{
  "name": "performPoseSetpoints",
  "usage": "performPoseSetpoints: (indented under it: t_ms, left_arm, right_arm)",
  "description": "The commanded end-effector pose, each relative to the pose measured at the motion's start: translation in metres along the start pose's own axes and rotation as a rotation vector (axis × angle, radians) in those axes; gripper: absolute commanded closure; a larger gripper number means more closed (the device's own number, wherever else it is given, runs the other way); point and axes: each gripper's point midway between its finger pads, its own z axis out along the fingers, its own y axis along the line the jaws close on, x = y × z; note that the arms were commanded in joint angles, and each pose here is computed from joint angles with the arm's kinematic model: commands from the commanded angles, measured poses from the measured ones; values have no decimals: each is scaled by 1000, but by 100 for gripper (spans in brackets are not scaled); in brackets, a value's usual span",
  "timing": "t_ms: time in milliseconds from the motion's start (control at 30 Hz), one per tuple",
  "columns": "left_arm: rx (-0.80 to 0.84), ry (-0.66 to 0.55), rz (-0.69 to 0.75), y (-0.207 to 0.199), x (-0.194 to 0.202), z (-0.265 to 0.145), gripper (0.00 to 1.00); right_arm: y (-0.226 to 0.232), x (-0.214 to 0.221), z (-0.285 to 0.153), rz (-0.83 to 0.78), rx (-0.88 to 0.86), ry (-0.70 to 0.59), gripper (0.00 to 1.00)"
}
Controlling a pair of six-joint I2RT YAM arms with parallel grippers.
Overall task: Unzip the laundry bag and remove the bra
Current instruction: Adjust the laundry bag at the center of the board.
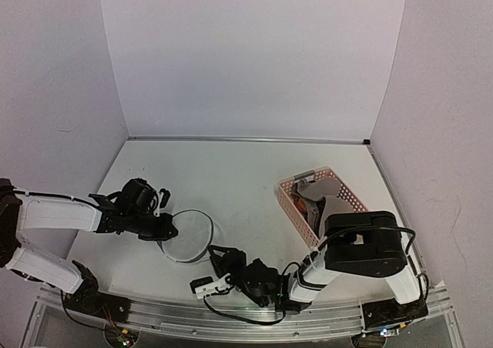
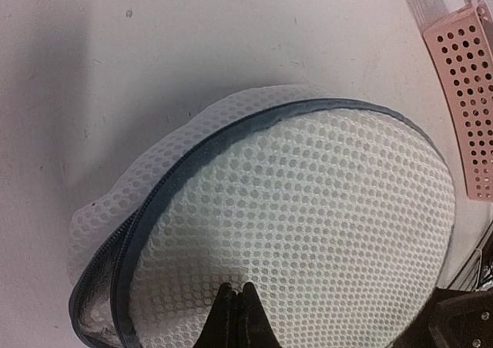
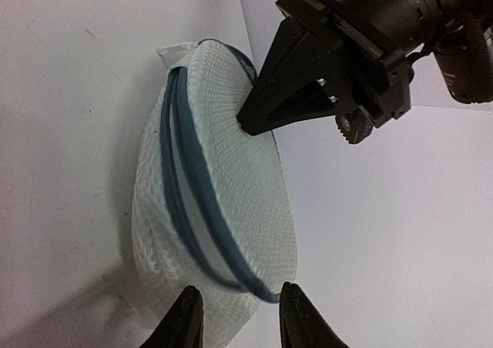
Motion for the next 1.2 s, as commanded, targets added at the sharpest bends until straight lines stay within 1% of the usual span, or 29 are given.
performPoseSetpoints:
  t_ms: [0,200,300,467,533,700,800,867,967,1000,1067,1167]
  left_arm:
    - [-4,-44,-11,-2,-12,5,100]
    - [0,-34,-6,-5,-15,11,100]
    - [6,-33,-2,-7,-17,12,100]
    - [21,-43,6,-12,-21,9,100]
    - [25,-48,7,-14,-22,8,100]
    - [33,-50,10,-16,-23,6,100]
    - [33,-53,10,-15,-23,5,100]
    - [33,-56,9,-16,-24,4,100]
    - [36,-61,10,-17,-26,3,100]
    - [37,-63,9,-17,-26,3,100]
    - [37,-65,11,-18,-27,2,100]
    - [39,-63,14,-19,-28,3,100]
  right_arm:
    - [-53,-6,-14,127,100,-34,62]
    - [-65,5,-33,197,89,-32,59]
    - [-75,6,-37,279,78,-36,60]
    - [-86,0,-34,386,6,-43,66]
    - [-91,0,-31,450,-21,-47,71]
    - [-112,6,-18,711,-127,-49,87]
    - [-117,11,-6,890,-256,-69,100]
    - [-117,12,2,1006,-336,-86,100]
    - [-120,19,16,1164,-382,-77,100]
    - [-121,21,22,1218,-394,-68,100]
    - [-115,29,36,1329,-416,-11,100]
    - [-105,31,50,1452,-479,11,100]
